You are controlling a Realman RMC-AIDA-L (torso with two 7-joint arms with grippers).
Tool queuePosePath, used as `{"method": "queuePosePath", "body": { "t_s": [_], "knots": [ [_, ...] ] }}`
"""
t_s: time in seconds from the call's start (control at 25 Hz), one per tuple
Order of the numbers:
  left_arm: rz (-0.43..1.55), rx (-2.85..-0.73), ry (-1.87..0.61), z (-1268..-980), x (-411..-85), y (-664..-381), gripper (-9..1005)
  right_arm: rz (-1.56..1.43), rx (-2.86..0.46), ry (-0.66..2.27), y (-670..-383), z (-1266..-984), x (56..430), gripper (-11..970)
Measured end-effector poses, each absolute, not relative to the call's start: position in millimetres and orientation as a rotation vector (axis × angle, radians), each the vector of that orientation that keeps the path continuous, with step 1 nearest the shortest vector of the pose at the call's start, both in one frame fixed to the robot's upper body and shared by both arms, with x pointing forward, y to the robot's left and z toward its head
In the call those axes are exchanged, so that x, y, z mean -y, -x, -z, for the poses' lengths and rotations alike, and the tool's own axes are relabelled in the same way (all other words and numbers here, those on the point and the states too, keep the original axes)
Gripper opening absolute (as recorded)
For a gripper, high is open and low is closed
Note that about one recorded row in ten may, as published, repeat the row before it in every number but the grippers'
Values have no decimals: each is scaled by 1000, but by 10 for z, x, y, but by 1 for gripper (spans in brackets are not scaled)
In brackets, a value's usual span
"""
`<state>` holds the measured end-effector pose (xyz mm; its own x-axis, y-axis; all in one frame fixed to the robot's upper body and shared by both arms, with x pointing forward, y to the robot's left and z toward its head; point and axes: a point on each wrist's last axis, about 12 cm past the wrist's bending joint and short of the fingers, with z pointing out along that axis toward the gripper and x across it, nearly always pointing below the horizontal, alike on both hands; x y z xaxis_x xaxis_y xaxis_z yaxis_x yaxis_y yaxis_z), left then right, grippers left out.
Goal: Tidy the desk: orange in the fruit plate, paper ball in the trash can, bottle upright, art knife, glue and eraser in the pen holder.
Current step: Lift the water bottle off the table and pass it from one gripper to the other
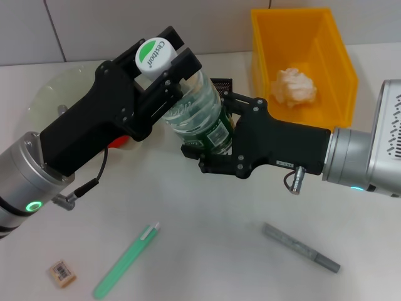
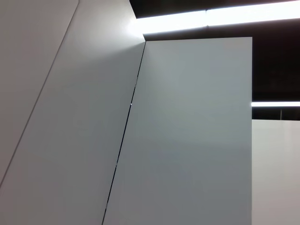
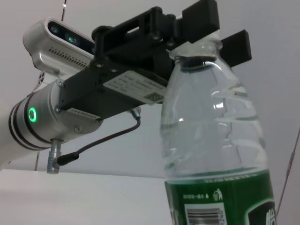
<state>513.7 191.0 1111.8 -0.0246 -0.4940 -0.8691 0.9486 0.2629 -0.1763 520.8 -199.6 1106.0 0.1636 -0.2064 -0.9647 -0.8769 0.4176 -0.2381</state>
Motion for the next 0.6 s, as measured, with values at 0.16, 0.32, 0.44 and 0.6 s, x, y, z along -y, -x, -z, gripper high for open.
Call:
{"method": "queuePosePath", "body": {
  "t_s": [0.16,0.32,0.44,0.6],
  "knots": [
    [1257,-1029,-569,-11121,-1908,-5137,439,-644,-1360,1068,-5202,-11039,1997,765],
    [1257,-1026,-570,-11127,-1905,-5138,439,-647,-1369,1066,-5196,-11015,2001,764],
    [1258,-1024,-572,-11132,-1902,-5139,439,-650,-1375,1063,-5192,-10999,2001,764],
    [1258,-1022,-572,-11135,-1900,-5141,439,-653,-1386,1060,-5185,-10971,2007,764]
  ]
}}
